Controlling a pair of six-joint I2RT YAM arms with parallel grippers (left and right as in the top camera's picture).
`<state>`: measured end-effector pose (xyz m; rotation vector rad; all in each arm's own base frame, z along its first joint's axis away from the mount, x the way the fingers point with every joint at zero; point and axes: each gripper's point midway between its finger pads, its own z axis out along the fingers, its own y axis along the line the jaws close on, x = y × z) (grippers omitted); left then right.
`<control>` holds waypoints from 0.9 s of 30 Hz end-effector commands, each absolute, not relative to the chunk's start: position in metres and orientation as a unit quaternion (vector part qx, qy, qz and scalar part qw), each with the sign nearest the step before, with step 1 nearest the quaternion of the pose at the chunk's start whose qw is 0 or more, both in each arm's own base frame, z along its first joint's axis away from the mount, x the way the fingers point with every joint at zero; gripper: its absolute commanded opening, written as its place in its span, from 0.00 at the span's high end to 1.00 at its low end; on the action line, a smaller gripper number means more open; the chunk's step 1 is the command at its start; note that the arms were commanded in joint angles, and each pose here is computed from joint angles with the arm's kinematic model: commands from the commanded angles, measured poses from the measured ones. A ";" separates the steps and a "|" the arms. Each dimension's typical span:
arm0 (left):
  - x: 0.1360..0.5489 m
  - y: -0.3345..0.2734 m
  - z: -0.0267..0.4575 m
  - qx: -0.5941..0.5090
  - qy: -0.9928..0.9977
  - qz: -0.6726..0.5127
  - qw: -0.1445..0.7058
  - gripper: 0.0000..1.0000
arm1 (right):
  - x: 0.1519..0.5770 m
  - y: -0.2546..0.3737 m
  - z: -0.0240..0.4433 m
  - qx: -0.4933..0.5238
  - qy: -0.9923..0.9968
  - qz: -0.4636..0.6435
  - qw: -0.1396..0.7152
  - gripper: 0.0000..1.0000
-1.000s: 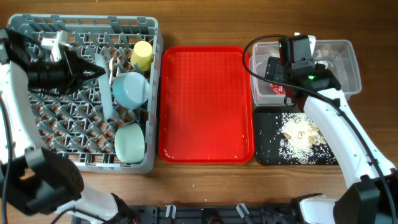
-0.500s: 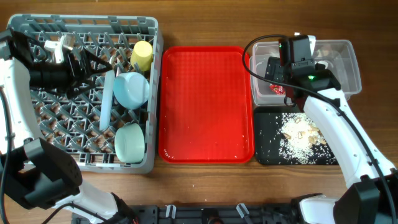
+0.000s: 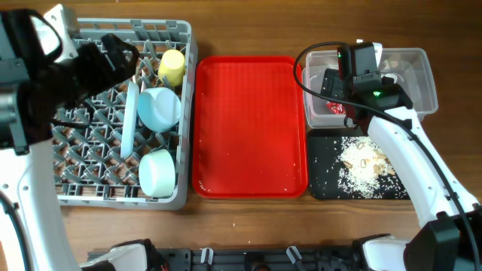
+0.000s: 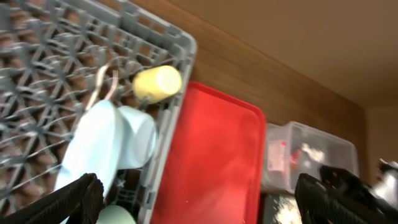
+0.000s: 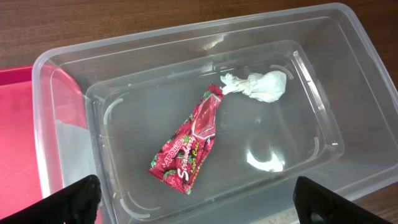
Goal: Sort waste into correct bins and load items into the dishwasher rack
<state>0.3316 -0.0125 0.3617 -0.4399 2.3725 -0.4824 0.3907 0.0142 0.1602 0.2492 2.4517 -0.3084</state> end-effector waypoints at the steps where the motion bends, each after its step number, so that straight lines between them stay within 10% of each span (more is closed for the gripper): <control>1: 0.337 -0.010 0.355 -0.200 0.910 -0.144 0.333 0.00 | 0.390 0.014 0.157 0.089 0.935 -0.124 0.320 0.00; 16: 0.337 -0.012 0.355 -0.196 0.911 -0.145 0.332 0.00 | 0.389 0.014 0.168 0.092 0.931 -0.119 0.333 0.00; 27: 0.337 -0.012 0.355 -0.196 0.911 -0.145 0.332 0.00 | 0.294 -0.006 0.366 0.143 0.798 -0.026 0.585 0.00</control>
